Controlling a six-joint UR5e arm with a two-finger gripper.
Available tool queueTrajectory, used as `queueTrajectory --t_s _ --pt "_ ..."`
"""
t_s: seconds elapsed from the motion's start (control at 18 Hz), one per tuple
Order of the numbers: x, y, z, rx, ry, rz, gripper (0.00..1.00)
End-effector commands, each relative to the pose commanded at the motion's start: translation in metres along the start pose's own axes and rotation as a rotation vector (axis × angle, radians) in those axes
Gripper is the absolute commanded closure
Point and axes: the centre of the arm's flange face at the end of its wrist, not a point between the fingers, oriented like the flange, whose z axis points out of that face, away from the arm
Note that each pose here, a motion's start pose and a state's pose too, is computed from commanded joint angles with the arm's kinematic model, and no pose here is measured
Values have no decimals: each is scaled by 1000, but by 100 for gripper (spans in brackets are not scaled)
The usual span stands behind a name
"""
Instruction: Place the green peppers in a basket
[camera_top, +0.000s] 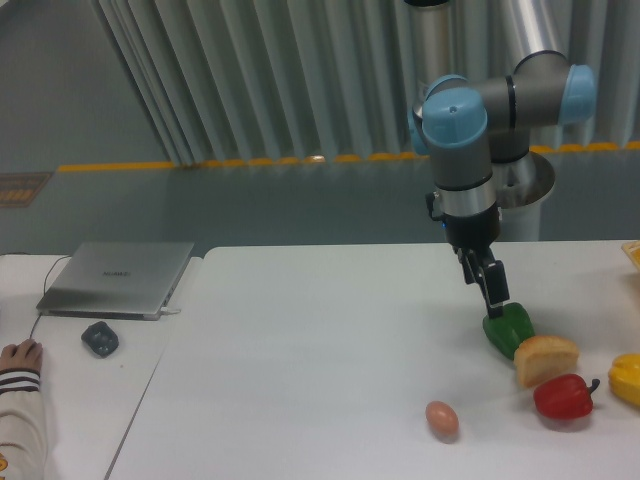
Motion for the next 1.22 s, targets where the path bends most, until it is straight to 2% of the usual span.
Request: queueTrajectory --t_s 0.28,0.5,1.22 --pt "1 1 0 -8 1 2 0" --pt "-1 6 2 -65 -11 -1 0" --pt "6 5 -7 -52 -18 6 0"
